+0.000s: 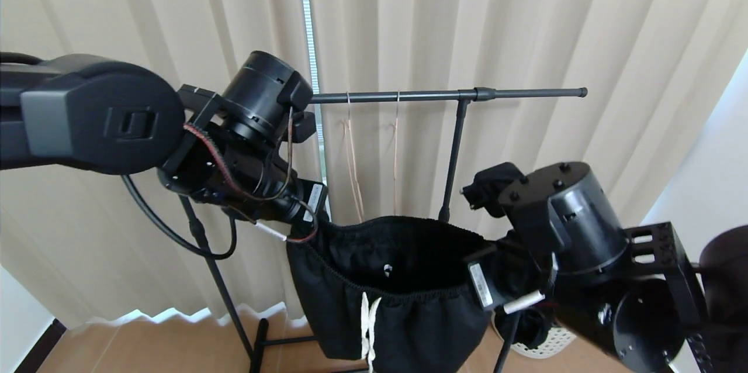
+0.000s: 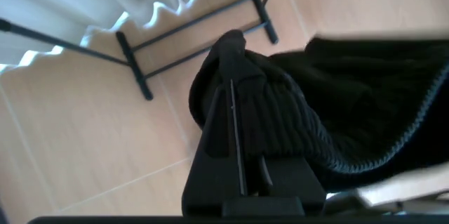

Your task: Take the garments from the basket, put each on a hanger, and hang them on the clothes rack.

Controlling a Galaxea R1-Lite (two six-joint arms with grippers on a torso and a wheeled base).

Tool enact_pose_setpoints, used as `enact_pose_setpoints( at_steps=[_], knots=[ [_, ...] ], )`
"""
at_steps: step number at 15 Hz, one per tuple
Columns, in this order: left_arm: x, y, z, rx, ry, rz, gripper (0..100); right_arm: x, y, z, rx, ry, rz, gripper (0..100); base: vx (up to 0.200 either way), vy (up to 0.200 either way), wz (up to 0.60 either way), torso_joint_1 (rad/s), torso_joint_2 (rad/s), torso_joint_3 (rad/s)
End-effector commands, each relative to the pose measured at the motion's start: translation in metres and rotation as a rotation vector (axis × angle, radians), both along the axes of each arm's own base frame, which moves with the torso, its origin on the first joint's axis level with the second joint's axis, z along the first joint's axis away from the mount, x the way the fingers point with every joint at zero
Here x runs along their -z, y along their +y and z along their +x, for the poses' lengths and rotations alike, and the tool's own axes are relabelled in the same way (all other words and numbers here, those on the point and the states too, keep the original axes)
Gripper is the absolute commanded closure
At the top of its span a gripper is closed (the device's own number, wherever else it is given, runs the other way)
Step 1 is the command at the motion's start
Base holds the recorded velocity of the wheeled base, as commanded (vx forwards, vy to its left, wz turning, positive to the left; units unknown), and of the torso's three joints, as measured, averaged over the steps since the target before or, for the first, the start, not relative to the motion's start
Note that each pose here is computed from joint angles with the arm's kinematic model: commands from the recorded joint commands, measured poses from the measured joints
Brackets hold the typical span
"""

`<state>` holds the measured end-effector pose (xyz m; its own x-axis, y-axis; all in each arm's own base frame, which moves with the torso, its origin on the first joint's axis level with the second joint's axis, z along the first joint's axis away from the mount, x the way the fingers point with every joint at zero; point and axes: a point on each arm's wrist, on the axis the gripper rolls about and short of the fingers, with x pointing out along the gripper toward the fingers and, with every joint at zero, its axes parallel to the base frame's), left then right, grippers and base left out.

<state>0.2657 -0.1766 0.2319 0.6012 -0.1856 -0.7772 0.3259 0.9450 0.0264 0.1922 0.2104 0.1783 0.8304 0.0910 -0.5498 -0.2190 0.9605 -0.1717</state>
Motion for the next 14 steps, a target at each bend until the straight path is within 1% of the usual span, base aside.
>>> enact_pose_setpoints(
  at_steps=[1,2,3,4,5,6,7,8,9,10,12,13,14],
  knots=[
    [-0.005,0.021,-0.033,0.027,-0.003,0.022,100,-0.005,-0.003,0.046,0.109,-0.024,0.011,100,0.000,0.000,0.00,0.000,0.00,0.000],
    [-0.004,0.022,-0.039,0.035,0.002,0.026,100,-0.007,0.001,0.061,0.132,-0.037,0.024,100,0.000,0.000,0.00,0.000,0.00,0.000],
    [-0.001,0.025,-0.045,0.039,0.015,0.035,100,-0.010,0.008,0.083,0.159,-0.056,0.044,100,0.000,0.000,0.00,0.000,0.00,0.000],
    [0.002,0.023,-0.049,0.054,0.026,0.039,100,-0.011,0.019,0.100,0.169,-0.075,0.062,100,0.000,0.000,0.00,0.000,0.00,0.000],
    [0.007,0.018,-0.054,0.074,0.040,0.046,100,-0.012,0.030,0.114,0.168,-0.094,0.079,100,0.000,0.000,0.00,0.000,0.00,0.000],
    [0.008,0.017,-0.056,0.082,0.045,0.049,100,-0.012,0.033,0.117,0.167,-0.098,0.082,100,0.000,0.000,0.00,0.000,0.00,0.000],
    [0.016,-0.001,-0.074,0.124,0.081,0.038,100,-0.012,0.050,0.137,0.167,-0.118,0.105,100,0.000,0.000,0.00,0.000,0.00,0.000],
    [0.018,-0.008,-0.080,0.132,0.089,0.024,100,-0.014,0.055,0.142,0.167,-0.132,0.122,100,0.000,0.000,0.00,0.000,0.00,0.000],
    [0.017,-0.024,-0.092,0.141,0.095,-0.012,100,-0.014,0.066,0.154,0.167,-0.154,0.149,100,0.000,0.000,0.00,0.000,0.00,0.000],
    [0.017,-0.035,-0.096,0.147,0.097,-0.038,100,-0.014,0.073,0.159,0.165,-0.167,0.166,100,0.000,0.000,0.00,0.000,0.00,0.000],
    [0.015,-0.059,-0.100,0.123,0.120,-0.104,100,-0.013,0.087,0.167,0.152,-0.188,0.189,100,0.000,0.000,0.00,0.000,0.00,0.000],
    [0.015,-0.061,-0.101,0.122,0.121,-0.108,100,-0.013,0.088,0.167,0.150,-0.189,0.190,100,0.000,0.000,0.00,0.000,0.00,0.000],
    [0.012,-0.076,-0.099,0.096,0.131,-0.154,100,-0.008,0.100,0.170,0.136,-0.195,0.201,100,0.000,0.000,0.00,0.000,0.00,0.000]
  ],
)
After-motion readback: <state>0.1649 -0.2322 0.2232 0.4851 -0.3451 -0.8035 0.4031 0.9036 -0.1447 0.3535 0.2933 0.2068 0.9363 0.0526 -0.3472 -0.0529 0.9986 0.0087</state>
